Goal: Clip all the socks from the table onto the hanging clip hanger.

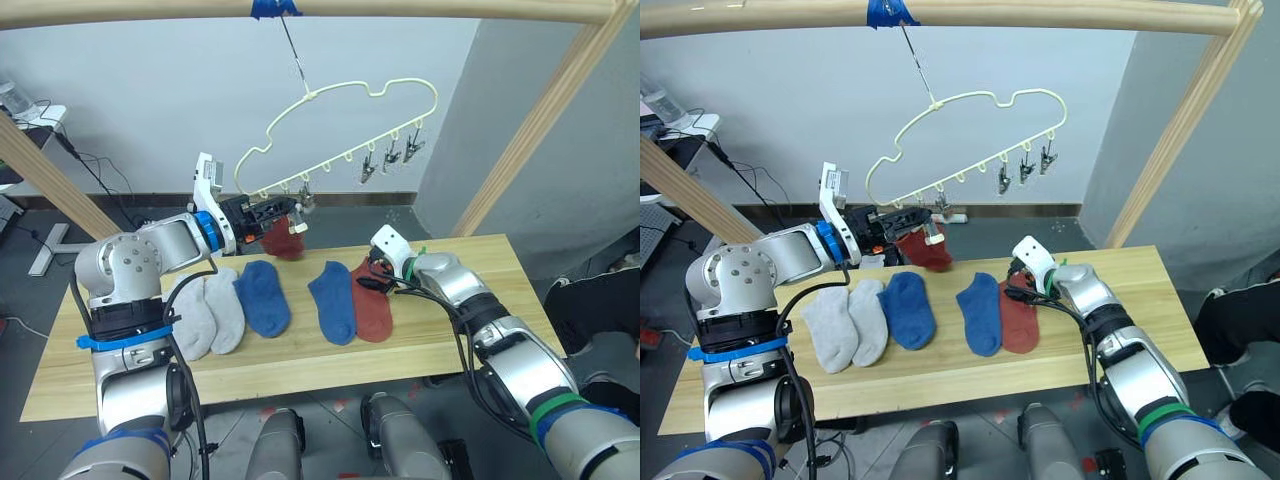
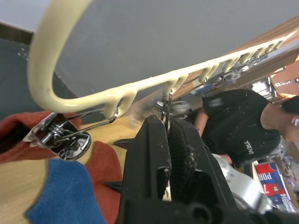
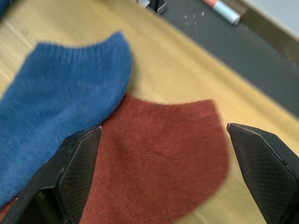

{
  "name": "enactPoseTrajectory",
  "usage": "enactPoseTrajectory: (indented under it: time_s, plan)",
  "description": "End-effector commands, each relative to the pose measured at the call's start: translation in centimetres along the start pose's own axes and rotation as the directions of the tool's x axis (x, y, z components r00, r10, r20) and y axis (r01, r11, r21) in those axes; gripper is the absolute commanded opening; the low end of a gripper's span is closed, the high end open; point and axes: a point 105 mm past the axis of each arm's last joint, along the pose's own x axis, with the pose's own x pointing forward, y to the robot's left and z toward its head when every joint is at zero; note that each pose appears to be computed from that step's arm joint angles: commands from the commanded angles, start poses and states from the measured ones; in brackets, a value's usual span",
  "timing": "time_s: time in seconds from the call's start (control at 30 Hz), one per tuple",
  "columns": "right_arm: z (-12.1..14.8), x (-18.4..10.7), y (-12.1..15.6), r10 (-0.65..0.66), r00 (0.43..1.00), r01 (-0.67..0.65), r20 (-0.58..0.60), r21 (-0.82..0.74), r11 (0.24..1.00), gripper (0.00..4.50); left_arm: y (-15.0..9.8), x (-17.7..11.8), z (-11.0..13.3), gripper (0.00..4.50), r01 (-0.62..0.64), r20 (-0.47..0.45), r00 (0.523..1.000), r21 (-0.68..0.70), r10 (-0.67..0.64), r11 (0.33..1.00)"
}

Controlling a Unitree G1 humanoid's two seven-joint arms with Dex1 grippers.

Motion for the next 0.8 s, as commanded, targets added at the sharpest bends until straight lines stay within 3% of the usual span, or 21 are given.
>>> enactPoseTrajectory:
  time_s: [0.03,0.17,0.47,0.7,0.8]
  plan:
    - [1.0,-0.2,-1.0,-0.038,0.999,0.04,0.027,-0.044,0.998,4.5,0.1,-0.4,-0.8,0.01,-0.013,-0.034,0.999,-0.01,0.013,1.0]
    - [0.7,-0.1,-1.2,-0.045,0.999,0.045,0.017,-0.06,0.997,3.28,0.0,-0.5,-1.0,0.0,-0.016,-0.032,0.999,-0.004,0.016,1.0]
    - [0.0,-0.1,-0.5,-0.003,1.0,0.005,0.025,-0.094,0.996,0.07,0.1,-0.3,-1.0,0.0,-0.014,-0.027,1.0,-0.008,0.014,1.0]
    - [0.1,-1.0,-0.2,0.031,0.998,-0.02,0.062,-0.174,0.985,0.02,0.1,-0.2,-1.0,0.0,-0.015,-0.027,1.0,-0.009,0.014,1.0]
    - [1.6,-1.6,-0.7,-0.002,0.99,0.024,0.139,-0.156,0.987,0.02,0.1,-0.1,-0.9,0.0,-0.014,-0.023,1.0,-0.011,0.013,1.0]
